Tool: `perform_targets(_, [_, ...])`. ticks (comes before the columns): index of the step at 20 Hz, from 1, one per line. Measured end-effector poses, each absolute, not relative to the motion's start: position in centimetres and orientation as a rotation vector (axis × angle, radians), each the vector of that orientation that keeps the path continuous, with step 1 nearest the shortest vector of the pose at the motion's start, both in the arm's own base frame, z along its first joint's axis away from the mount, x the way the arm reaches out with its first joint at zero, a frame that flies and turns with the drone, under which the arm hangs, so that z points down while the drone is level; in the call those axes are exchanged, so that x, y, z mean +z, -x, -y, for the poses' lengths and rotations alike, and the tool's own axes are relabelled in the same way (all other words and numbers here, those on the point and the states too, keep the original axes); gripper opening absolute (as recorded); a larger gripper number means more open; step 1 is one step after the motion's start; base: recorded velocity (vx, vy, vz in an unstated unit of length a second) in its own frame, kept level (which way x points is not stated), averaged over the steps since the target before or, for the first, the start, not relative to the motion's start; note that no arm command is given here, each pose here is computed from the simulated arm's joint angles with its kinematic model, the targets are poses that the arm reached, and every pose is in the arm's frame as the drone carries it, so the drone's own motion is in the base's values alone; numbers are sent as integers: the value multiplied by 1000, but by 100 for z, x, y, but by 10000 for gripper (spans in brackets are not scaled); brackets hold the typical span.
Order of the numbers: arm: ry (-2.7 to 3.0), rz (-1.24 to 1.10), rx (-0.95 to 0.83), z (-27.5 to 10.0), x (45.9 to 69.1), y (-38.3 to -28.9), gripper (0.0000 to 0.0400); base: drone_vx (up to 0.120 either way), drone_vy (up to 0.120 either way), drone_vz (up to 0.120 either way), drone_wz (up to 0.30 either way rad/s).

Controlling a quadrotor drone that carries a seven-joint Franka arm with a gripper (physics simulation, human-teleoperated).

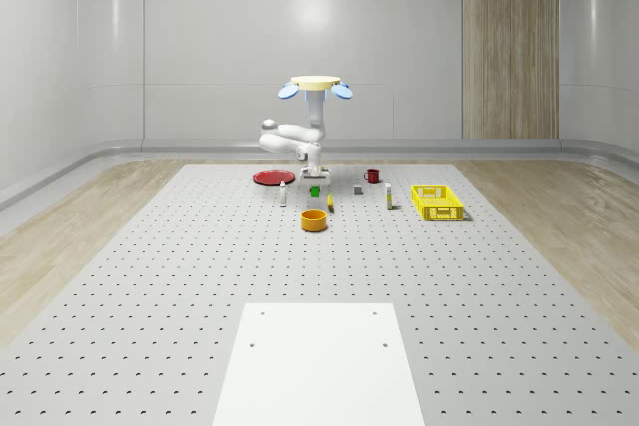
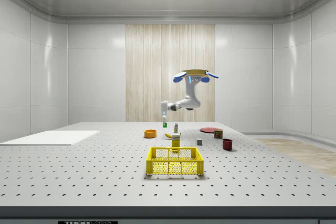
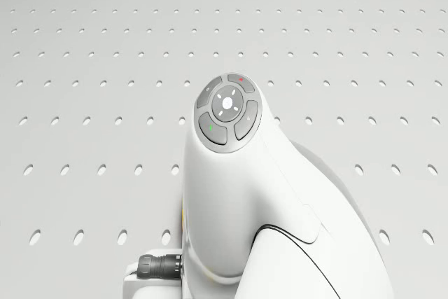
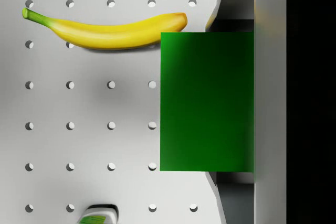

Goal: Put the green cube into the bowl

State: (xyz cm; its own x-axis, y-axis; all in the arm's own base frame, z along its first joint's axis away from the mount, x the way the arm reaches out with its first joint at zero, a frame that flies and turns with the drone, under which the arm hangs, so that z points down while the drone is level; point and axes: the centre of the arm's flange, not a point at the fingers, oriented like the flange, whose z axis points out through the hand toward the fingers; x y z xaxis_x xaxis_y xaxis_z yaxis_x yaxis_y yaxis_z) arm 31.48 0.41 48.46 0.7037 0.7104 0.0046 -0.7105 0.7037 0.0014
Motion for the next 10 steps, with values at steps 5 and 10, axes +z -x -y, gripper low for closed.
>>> perform_targets(5, [-3, 4, 790, -41, 4846, -3148, 252, 120, 0, 0, 0])
perform_targets(10, [-3, 4, 790, -41, 4846, -3148, 252, 120, 0, 0, 0])
